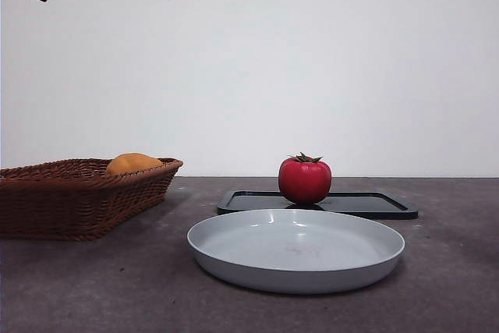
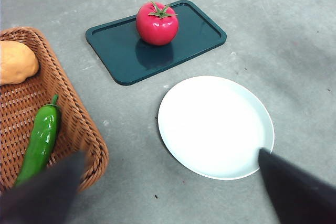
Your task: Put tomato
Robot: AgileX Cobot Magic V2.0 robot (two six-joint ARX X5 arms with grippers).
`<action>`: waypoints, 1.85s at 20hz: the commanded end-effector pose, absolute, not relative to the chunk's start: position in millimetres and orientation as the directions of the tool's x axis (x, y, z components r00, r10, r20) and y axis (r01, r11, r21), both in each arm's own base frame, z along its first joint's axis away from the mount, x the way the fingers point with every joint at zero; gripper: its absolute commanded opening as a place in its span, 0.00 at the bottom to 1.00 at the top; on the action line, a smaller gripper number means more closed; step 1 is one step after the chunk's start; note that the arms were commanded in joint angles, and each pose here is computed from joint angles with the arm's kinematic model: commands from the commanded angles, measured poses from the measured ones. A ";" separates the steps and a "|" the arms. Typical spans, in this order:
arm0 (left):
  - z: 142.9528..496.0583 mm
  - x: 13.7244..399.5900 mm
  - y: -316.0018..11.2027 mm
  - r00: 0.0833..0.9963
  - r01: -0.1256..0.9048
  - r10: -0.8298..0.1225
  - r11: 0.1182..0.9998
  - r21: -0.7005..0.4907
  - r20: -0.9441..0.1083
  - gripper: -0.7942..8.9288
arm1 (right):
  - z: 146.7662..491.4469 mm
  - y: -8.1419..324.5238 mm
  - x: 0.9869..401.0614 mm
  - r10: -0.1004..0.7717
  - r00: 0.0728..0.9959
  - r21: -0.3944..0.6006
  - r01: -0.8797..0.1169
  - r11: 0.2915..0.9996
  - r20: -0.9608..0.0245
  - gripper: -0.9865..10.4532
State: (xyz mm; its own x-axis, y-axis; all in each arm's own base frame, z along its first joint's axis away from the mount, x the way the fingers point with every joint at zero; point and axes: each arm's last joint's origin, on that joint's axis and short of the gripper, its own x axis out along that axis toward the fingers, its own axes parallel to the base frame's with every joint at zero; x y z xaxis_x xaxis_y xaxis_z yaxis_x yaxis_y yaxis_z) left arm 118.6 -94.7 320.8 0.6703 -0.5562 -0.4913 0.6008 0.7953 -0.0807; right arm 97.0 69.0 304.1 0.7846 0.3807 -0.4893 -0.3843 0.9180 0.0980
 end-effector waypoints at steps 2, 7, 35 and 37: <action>323.9 119.3 -95.9 0.676 0.607 -0.559 0.792 -0.067 -0.480 0.10 | 306.4 70.6 97.1 0.390 0.785 0.109 -0.388 0.915 -0.481 0.11; 323.8 119.3 -95.8 0.676 0.607 -0.559 0.792 -0.068 -0.481 0.10 | 307.0 70.8 97.4 0.393 0.788 0.111 -0.389 0.915 -0.475 0.10; 282.8 115.1 -11.6 0.972 0.098 -0.109 0.993 -0.063 -0.206 0.10 | 307.0 70.8 97.4 0.393 0.788 0.111 -0.389 0.915 -0.475 0.10; 262.4 109.3 -5.6 0.985 0.052 -0.062 0.997 -0.064 -0.160 0.10 | 307.1 70.8 97.4 0.393 0.788 0.111 -0.389 0.915 -0.474 0.10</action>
